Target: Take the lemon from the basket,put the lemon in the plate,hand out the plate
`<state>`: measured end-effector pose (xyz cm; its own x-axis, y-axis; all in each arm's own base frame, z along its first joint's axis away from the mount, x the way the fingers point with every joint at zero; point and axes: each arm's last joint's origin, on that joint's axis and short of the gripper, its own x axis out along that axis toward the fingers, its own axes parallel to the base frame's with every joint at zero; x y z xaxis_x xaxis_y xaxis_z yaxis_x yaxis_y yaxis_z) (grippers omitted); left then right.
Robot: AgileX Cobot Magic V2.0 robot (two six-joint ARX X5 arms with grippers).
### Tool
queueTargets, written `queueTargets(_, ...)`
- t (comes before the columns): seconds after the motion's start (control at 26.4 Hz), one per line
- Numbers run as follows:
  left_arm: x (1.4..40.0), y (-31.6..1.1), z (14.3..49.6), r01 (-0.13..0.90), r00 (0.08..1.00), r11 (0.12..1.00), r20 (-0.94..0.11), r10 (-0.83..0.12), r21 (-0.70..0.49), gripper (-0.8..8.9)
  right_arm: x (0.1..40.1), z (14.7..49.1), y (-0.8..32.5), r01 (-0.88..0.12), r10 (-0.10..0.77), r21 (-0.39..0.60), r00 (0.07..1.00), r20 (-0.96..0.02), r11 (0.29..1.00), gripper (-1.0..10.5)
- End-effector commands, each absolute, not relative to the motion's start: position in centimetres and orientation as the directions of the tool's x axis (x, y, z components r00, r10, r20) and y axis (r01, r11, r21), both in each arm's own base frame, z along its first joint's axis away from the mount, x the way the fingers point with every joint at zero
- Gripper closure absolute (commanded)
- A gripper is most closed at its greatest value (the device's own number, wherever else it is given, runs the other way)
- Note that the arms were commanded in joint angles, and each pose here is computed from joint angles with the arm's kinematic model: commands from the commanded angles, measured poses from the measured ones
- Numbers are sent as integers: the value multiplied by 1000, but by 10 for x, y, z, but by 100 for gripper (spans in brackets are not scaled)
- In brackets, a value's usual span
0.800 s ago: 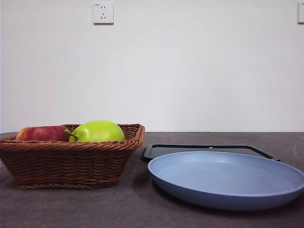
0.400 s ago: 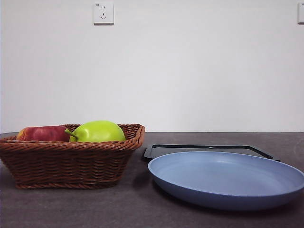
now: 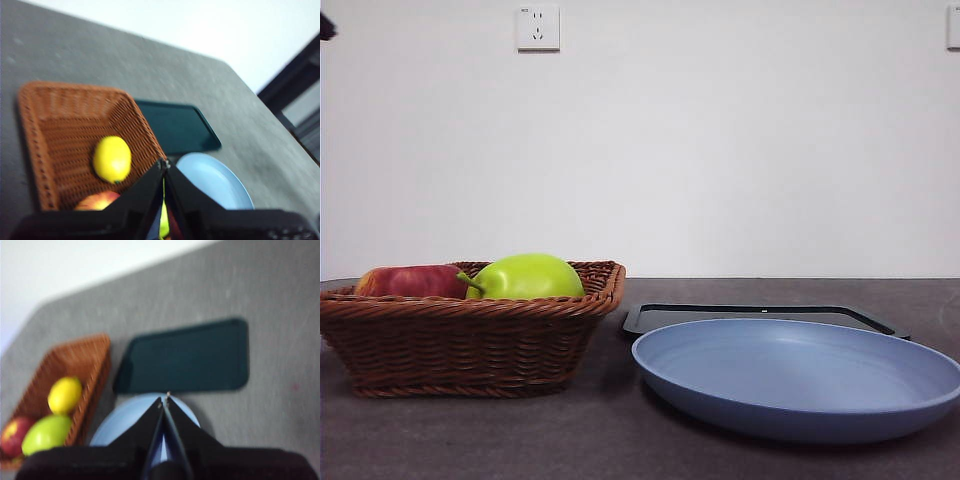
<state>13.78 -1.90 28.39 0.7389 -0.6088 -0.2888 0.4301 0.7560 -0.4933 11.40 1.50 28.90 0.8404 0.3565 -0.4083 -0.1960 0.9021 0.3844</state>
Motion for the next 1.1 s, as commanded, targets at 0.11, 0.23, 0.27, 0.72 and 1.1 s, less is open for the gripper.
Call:
queueTargets(0.11,156,-27,299,485,658,751,-378,-651,-449,806,132,290,18,-256,423,356,722,-548,899,943)
queueTargets(0.23,166,-35,305,499,600,741,-438,-669,-449,806,143,281,21,-278,473,389,633,-613,878,942)
queueTargets(0.27,169,-38,306,496,588,744,-457,-667,-448,807,146,277,21,-273,484,406,605,-632,872,931)
queueTargets(0.72,177,-64,301,553,489,695,-497,-717,-459,420,182,236,32,-174,428,391,388,-816,904,647)
queueTargets(1.1,175,-69,300,561,463,681,-504,-729,-471,421,235,175,54,-144,406,381,257,-877,913,653)
